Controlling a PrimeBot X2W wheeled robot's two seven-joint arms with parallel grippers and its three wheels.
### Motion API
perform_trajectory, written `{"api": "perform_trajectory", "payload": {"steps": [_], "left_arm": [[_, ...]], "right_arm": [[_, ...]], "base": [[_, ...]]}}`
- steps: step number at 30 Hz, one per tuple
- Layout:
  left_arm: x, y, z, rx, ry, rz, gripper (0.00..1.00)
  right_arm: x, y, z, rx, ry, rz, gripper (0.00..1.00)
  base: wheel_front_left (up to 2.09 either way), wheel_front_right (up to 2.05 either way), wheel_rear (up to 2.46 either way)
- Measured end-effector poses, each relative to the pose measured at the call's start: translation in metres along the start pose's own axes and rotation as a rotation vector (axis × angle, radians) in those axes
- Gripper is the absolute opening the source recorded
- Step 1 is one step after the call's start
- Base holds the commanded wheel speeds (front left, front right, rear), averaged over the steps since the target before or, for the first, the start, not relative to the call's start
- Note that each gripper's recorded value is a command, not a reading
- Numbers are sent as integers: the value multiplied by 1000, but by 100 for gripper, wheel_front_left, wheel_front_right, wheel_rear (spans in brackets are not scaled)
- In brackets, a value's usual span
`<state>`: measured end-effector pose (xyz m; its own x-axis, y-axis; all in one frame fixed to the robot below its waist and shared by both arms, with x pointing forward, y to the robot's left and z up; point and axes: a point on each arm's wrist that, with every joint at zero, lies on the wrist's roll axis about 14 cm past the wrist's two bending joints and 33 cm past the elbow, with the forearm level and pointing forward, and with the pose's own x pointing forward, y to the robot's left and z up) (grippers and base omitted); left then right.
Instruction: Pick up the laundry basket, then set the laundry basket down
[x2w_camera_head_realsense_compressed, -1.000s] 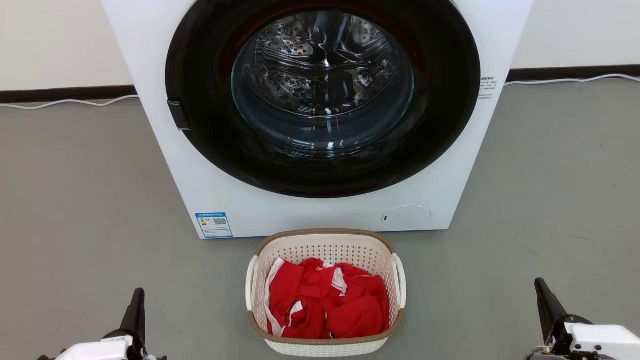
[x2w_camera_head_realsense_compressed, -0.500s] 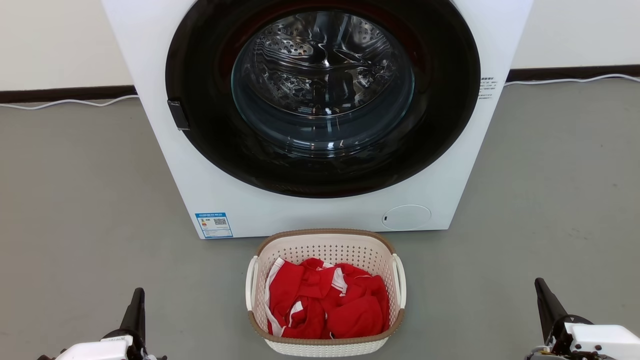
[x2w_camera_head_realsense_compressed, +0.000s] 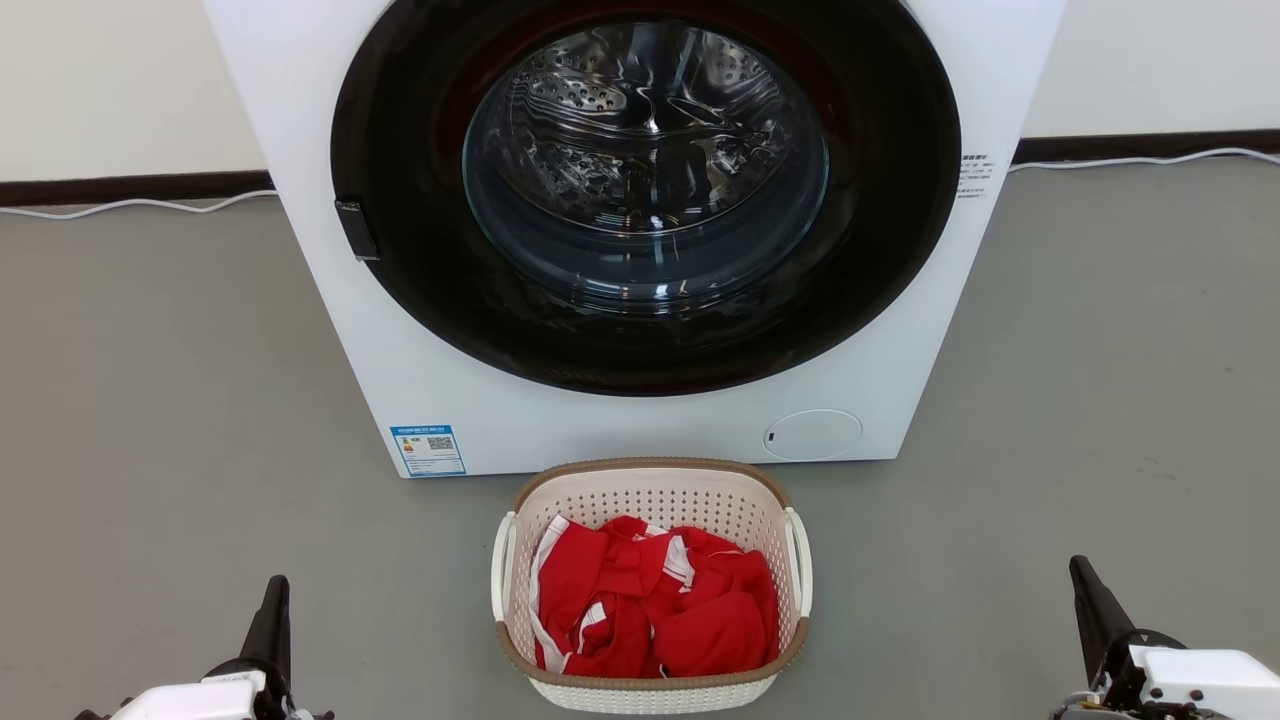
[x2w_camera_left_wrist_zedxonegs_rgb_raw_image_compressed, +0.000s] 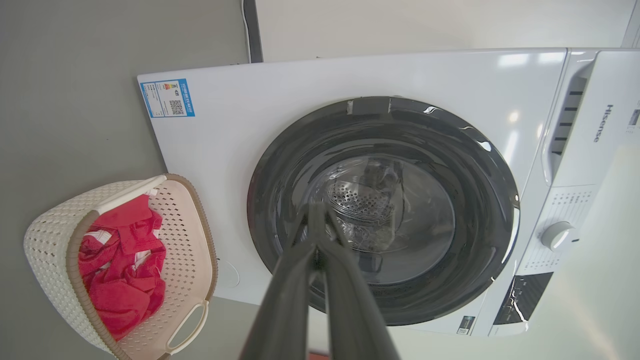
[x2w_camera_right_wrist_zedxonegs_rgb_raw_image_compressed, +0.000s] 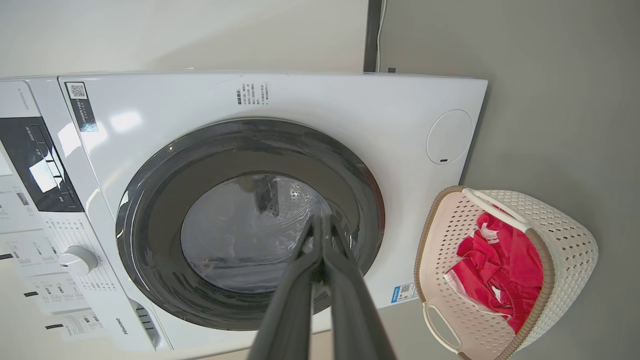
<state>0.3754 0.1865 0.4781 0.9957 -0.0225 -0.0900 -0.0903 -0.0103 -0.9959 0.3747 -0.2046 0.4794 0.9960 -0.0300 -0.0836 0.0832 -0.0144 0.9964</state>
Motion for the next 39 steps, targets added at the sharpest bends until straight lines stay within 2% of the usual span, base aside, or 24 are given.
{"api": "perform_trajectory", "payload": {"steps": [39], "left_arm": [[0,0,0,0,0,0,0]], "right_arm": [[0,0,0,0,0,0,0]], "base": [[0,0,0]]}}
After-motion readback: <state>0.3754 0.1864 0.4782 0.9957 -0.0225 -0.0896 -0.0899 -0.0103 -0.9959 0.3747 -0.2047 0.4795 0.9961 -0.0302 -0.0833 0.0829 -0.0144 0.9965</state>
